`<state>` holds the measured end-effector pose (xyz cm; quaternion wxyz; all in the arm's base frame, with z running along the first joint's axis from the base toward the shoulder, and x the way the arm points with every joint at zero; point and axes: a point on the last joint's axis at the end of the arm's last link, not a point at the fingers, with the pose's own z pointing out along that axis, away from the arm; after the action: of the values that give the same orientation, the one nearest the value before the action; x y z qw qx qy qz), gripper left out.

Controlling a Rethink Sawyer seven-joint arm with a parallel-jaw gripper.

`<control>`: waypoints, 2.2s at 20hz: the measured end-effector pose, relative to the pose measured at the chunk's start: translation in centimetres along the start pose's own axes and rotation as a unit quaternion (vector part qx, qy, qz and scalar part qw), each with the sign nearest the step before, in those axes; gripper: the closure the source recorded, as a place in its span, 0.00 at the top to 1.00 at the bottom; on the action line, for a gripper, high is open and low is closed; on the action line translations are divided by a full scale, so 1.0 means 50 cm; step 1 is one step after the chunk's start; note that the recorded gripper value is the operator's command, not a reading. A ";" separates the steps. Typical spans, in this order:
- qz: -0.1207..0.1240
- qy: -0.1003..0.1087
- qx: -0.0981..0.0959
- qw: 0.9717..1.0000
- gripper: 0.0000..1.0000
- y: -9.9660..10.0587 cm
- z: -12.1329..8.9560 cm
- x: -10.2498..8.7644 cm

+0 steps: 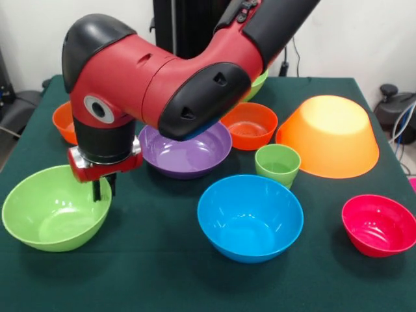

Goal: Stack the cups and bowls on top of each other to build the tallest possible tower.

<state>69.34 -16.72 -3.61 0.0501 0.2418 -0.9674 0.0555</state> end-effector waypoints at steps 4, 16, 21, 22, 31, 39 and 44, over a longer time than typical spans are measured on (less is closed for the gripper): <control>0.004 -0.002 0.007 1.000 0.00 -0.008 -0.022 0.002; 0.018 -0.005 0.007 1.000 0.00 -0.020 -0.026 0.014; 0.024 -0.006 0.008 1.000 0.00 -0.023 -0.029 0.020; 0.029 -0.007 0.009 1.000 0.00 -0.024 -0.034 0.023; 0.072 -0.003 0.000 0.997 0.00 -0.035 -0.108 0.064; 0.107 -0.005 -0.023 0.994 0.00 -0.042 -0.218 0.087; 0.115 -0.010 -0.023 0.993 0.00 -0.048 -0.281 0.091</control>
<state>67.45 -19.10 11.05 0.0389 0.1280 -0.9904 0.0357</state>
